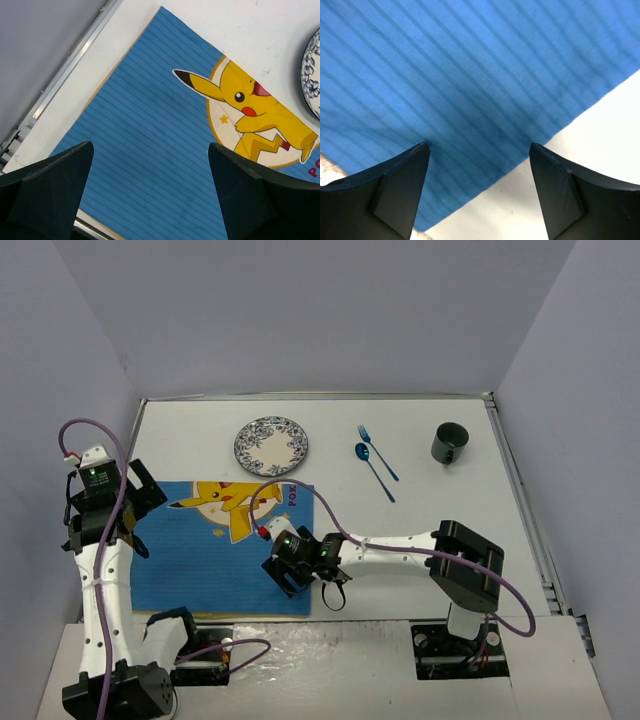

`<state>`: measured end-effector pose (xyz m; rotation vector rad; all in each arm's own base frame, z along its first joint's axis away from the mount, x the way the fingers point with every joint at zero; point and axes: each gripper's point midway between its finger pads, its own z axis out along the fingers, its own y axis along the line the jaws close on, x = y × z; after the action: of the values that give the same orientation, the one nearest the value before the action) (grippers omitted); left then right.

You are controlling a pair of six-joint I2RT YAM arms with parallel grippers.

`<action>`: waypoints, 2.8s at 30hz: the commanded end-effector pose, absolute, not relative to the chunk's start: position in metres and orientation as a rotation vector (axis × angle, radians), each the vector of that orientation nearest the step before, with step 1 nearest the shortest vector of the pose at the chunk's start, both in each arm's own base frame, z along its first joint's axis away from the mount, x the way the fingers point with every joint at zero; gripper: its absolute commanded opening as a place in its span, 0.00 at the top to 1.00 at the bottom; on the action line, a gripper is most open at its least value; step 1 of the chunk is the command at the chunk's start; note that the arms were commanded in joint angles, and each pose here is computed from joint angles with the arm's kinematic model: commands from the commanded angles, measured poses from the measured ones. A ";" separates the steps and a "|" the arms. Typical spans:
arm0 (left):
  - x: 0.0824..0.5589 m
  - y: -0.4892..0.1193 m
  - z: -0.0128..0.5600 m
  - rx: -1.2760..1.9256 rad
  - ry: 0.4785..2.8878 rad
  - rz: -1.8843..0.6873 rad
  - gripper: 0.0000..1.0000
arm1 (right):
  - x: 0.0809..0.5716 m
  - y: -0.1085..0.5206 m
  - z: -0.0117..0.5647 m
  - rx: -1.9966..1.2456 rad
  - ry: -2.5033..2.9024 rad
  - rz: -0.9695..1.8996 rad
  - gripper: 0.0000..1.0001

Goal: Set the dinner table for one person

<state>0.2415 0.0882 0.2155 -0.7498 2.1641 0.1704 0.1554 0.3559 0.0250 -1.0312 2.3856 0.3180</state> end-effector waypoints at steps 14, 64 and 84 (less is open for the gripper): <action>0.260 0.030 0.246 -0.289 2.034 0.043 0.03 | 0.366 0.328 0.212 -0.292 2.181 0.698 0.00; 0.263 0.032 0.216 -0.325 2.071 0.069 0.03 | 0.517 0.368 0.038 0.604 2.240 1.124 0.38; 0.262 0.031 0.215 -0.322 2.074 0.065 0.03 | 0.513 0.365 0.007 0.662 2.257 1.121 0.66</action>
<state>0.2515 0.0305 0.1942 -0.3227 2.1527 0.0722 0.5163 0.3711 0.0310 0.6291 2.2217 1.1700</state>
